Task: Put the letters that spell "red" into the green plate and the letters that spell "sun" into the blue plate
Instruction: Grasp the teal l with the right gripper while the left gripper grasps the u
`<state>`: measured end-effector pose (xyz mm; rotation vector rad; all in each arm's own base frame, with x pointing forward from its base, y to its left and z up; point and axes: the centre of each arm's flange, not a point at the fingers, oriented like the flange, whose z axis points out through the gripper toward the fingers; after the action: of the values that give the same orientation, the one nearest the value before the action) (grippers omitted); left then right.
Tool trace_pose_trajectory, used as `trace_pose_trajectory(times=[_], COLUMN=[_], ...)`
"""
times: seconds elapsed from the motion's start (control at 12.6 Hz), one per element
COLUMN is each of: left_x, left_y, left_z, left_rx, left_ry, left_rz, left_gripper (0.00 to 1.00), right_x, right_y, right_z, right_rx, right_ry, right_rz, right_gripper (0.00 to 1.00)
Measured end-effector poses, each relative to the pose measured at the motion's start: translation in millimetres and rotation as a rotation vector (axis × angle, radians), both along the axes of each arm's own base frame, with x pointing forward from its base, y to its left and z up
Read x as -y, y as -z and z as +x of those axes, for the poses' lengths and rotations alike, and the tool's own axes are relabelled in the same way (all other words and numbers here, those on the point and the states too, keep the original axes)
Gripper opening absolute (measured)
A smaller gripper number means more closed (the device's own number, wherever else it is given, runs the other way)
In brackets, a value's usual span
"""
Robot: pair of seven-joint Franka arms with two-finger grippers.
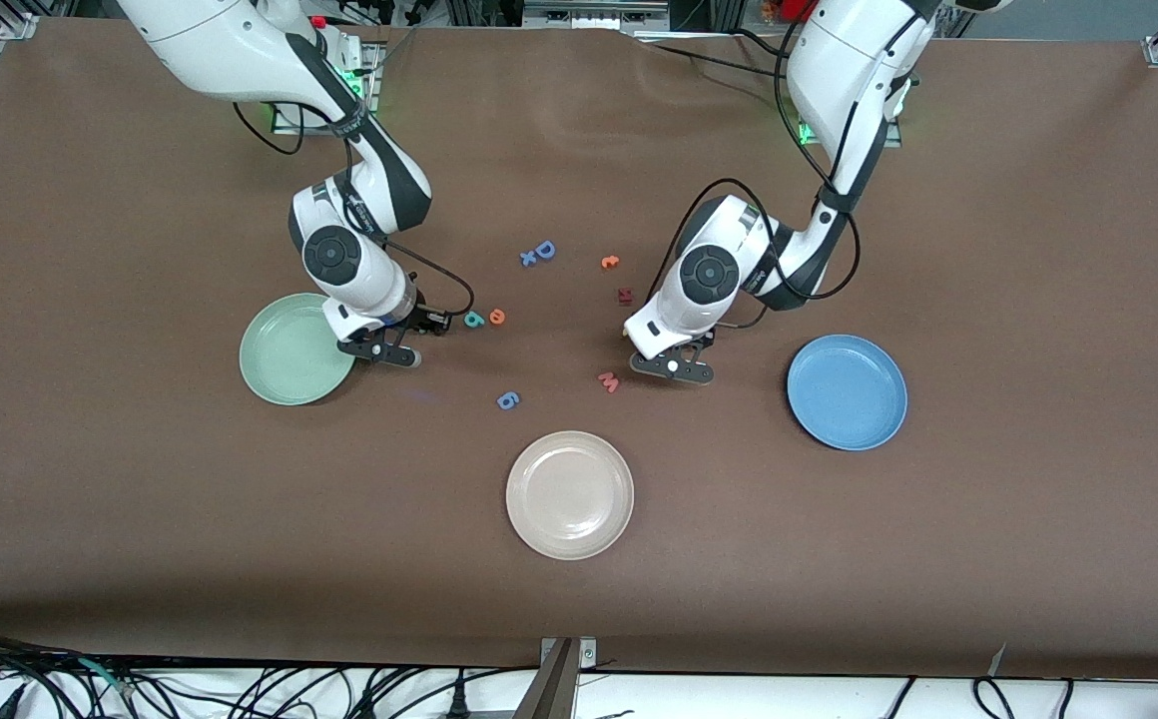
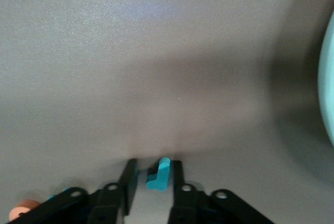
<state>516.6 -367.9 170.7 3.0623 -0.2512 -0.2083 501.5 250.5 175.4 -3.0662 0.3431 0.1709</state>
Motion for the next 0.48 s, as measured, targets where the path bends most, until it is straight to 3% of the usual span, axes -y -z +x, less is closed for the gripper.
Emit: trace_pose_trajectory(times=[0.16,0.24,0.32,0.48], left_x=[-4,-8,-14,-39], left_y=[-4,-8,-15,-39], left_z=[0,0,3,17], left_rx=[-0.024,-0.040,-0.056,-0.089], left_ry=[-0.001,0.001,0.007,0.026], left_rz=[0.015,0.026,0.034,0.041], left_gripper=[0.27,0.27,0.27,0.27], right_x=[0,1,1,1], right_y=[0,0,0,-1], right_z=[0,1,1,1], right_rx=[0.000,0.001,0.001,0.002], right_ry=[0.000,0.001,0.001,0.002], right_rz=[0.000,0.000,0.000,0.000], right_gripper=[0.27,0.18,0.15,0.14])
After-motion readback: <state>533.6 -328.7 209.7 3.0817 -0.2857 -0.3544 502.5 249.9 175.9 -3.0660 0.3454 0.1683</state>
